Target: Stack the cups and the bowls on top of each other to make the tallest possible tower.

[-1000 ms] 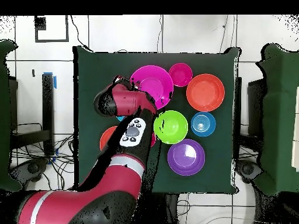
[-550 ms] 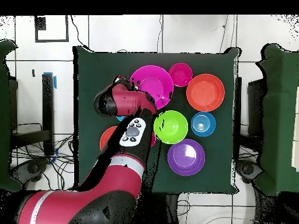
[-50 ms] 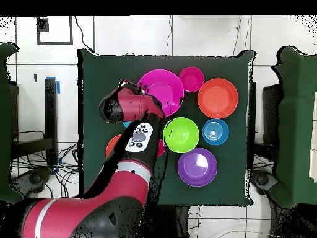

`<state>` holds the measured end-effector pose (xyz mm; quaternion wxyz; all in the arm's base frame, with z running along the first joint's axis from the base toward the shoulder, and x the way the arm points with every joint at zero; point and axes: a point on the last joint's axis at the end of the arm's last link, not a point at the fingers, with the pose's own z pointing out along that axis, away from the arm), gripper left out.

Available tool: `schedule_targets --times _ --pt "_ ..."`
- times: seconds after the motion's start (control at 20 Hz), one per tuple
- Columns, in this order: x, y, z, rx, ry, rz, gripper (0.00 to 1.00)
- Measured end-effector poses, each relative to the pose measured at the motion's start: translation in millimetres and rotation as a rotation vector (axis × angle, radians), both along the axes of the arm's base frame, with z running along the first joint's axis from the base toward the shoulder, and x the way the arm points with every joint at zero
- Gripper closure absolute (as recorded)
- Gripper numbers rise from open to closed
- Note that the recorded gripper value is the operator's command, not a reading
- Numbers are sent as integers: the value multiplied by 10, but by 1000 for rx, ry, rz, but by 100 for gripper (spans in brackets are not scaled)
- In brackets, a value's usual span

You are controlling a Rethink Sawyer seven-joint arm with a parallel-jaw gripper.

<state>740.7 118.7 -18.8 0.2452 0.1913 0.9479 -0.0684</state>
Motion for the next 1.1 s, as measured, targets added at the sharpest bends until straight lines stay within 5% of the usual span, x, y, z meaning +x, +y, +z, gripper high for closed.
schedule_targets --times 0.5,1.1 --pt "-93 2 -266 -5 31 5 0" --pt "-109 -1 -297 -6 36 5 0"
